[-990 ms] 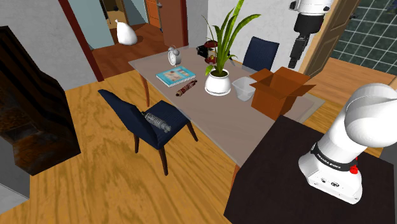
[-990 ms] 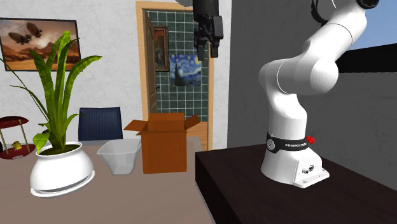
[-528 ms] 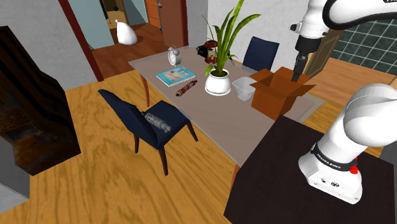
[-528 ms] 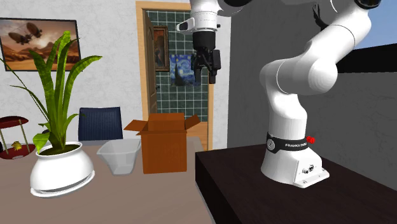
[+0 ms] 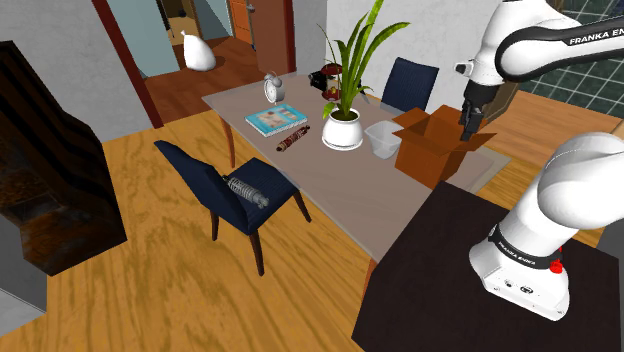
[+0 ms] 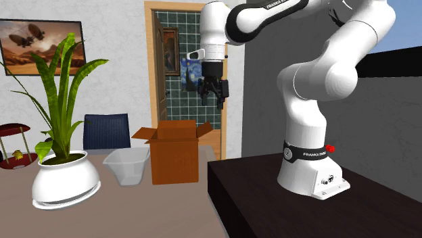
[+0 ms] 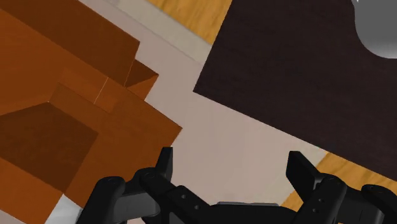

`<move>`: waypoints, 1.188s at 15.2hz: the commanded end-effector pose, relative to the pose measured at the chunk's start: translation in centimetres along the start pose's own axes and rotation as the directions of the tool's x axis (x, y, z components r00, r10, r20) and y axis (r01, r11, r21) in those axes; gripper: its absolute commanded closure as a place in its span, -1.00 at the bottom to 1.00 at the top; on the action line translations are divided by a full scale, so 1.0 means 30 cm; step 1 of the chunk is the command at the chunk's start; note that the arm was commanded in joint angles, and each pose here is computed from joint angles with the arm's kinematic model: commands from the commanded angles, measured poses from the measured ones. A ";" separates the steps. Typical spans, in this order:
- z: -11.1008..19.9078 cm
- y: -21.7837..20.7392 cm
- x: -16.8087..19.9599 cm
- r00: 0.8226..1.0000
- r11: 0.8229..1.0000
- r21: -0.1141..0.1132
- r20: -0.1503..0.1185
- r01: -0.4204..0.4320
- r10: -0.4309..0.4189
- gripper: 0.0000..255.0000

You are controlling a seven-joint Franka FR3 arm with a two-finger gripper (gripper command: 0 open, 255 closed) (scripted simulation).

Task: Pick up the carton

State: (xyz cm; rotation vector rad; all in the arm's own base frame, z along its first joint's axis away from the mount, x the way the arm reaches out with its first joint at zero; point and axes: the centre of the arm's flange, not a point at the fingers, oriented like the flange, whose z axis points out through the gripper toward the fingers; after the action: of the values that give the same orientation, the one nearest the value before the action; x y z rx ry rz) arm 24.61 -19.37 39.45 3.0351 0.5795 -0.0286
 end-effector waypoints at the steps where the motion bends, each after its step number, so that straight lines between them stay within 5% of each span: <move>1: 0.064 0.051 -0.021 0.999 0.999 -0.011 -0.003 0.039 -0.039 -1.00; 14: 0.481 0.410 -0.093 0.964 0.962 -0.072 -0.012 0.265 -0.267 -1.00; 18: 0.541 0.413 -0.092 0.963 0.960 -0.073 -0.012 0.269 -0.270 -1.00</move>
State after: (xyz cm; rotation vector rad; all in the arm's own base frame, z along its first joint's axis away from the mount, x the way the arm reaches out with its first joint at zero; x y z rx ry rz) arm 26.74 -32.45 24.33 2.8549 1.0038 -0.0123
